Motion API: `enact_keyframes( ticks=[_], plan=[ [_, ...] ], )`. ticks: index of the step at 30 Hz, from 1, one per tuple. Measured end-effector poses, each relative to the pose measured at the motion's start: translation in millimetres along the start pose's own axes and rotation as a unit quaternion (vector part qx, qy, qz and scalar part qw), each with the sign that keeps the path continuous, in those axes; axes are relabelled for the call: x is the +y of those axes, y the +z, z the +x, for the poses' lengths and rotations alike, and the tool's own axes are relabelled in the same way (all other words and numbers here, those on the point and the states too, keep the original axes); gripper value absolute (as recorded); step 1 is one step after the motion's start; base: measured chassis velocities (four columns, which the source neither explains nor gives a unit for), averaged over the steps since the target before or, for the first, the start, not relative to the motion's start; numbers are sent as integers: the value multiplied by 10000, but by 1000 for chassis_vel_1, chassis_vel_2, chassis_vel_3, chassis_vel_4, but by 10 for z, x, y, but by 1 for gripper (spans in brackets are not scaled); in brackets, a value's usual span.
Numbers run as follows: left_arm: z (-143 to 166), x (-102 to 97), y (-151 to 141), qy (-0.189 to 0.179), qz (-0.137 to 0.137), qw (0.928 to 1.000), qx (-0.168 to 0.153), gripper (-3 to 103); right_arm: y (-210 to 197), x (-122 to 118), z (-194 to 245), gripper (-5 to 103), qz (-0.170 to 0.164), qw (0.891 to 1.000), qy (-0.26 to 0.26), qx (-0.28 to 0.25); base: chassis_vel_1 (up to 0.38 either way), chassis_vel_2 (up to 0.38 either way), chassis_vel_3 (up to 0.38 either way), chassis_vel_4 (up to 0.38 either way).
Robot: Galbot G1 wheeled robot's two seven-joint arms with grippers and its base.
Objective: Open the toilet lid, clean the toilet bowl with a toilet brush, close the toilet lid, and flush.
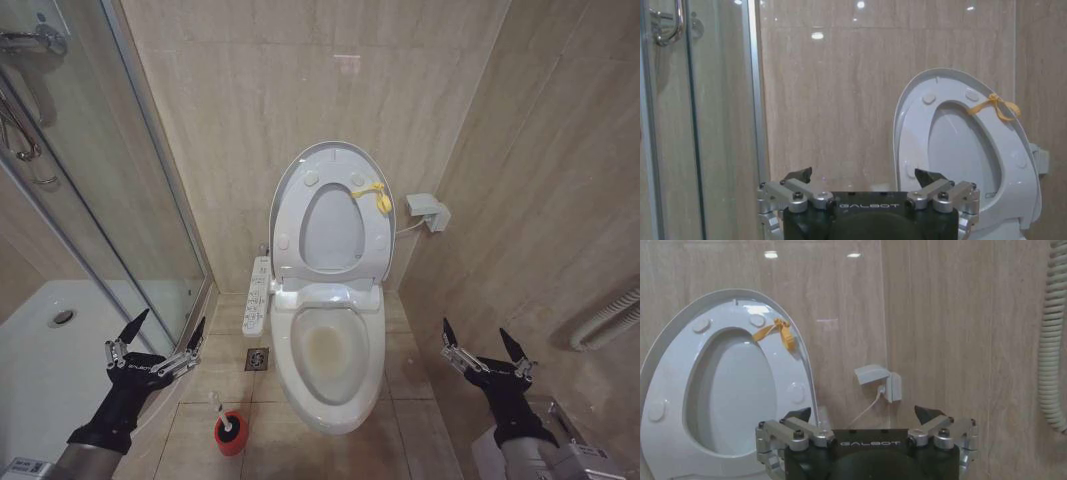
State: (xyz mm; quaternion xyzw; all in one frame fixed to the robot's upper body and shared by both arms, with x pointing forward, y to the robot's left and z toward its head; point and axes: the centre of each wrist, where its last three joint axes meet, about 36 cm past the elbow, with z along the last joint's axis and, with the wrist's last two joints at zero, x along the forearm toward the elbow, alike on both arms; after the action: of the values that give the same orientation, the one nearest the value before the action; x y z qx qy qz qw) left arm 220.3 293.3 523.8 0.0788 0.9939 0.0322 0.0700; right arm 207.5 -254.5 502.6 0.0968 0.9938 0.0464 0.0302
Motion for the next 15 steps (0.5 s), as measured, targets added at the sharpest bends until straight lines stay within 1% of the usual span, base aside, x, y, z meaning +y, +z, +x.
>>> enact_keyframes(
  ticks=[15],
  plan=[
    [2, 0, 1, -3, 0, 10000, 12, 100, 0, 0, 0, 100, 0, 10000, 0, 0, 0, 0, 0, 0]
  ],
)
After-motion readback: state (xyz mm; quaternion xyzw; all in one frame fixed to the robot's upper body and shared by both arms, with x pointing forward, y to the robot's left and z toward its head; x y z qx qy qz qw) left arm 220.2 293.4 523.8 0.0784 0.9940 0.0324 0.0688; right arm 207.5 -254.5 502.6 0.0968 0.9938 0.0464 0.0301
